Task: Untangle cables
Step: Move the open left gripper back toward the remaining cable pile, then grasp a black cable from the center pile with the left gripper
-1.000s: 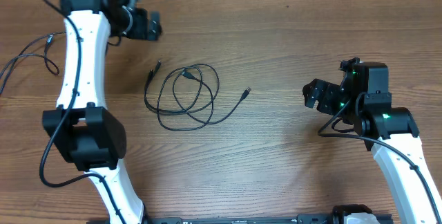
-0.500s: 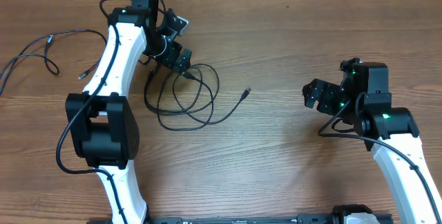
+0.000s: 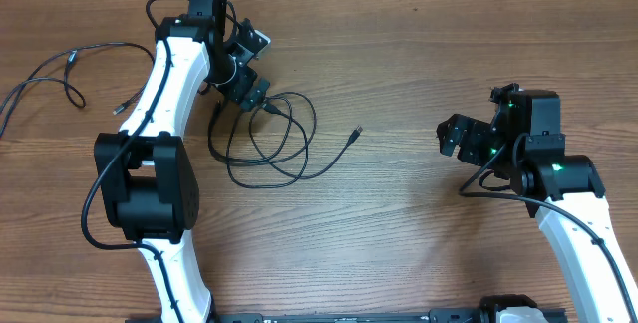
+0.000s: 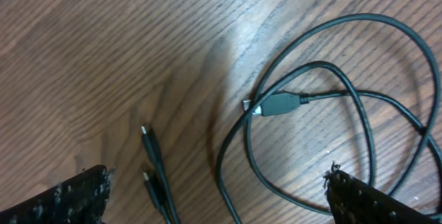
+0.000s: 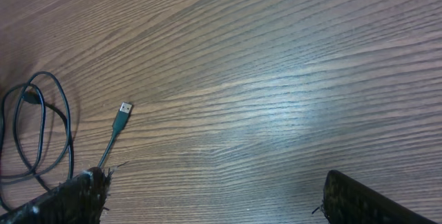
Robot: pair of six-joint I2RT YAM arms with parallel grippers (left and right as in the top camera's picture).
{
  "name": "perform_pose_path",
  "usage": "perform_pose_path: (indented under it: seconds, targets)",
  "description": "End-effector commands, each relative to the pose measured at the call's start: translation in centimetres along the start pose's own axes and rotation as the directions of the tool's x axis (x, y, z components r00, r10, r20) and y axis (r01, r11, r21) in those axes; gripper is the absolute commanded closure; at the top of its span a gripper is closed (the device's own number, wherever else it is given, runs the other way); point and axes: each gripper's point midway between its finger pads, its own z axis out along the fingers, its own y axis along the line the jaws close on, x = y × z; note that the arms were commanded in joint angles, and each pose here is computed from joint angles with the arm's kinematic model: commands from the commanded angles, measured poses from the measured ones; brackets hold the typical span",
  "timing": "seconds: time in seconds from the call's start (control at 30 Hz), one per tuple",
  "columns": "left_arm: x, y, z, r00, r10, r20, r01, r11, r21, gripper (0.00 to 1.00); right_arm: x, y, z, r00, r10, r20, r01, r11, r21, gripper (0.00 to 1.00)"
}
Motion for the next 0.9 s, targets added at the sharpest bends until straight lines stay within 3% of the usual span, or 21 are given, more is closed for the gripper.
perform_pose_path:
  seconds: [0.0, 0.17, 0.37, 0.63, 0.8, 0.87]
  targets:
    - [0.4, 0.6, 0.5, 0.999, 0.032, -0.015, -0.032, 0.999, -0.020, 0.00, 0.2, 0.0, 0.1, 1.000, 0.002, -0.006, -0.002, 1.000, -0.002, 0.03]
    - [0.6, 0.7, 0.5, 0.999, 0.041, -0.025, -0.041, 0.999, -0.026, 0.07, 0.2, -0.1, 0.1, 1.000, 0.003, -0.007, -0.003, 1.000, -0.002, 0.03]
    - [1.2, 0.7, 2.0, 0.998, 0.042, -0.052, -0.043, 0.999, -0.013, 0.02, 0.3, -0.1, 0.1, 1.000, 0.004, -0.013, -0.004, 1.000, 0.000, 0.03]
    - [1.7, 0.8, 4.2, 0.996, 0.031, -0.078, -0.030, 1.000, 0.004, 0.04, 0.5, -0.2, 0.1, 1.000, 0.005, -0.019, -0.005, 1.000, 0.003, 0.03]
    - [2.4, 0.9, 5.7, 0.994, 0.027, -0.108, -0.026, 1.000, 0.013, 0.09, 0.5, -0.2, 0.1, 1.000, 0.004, -0.018, -0.004, 1.000, 0.003, 0.04]
    - [2.8, 0.8, 6.6, 0.992, 0.025, -0.123, -0.022, 0.999, 0.023, 0.16, 0.5, -0.2, 0.1, 1.000, 0.004, -0.019, -0.004, 1.000, 0.002, 0.04]
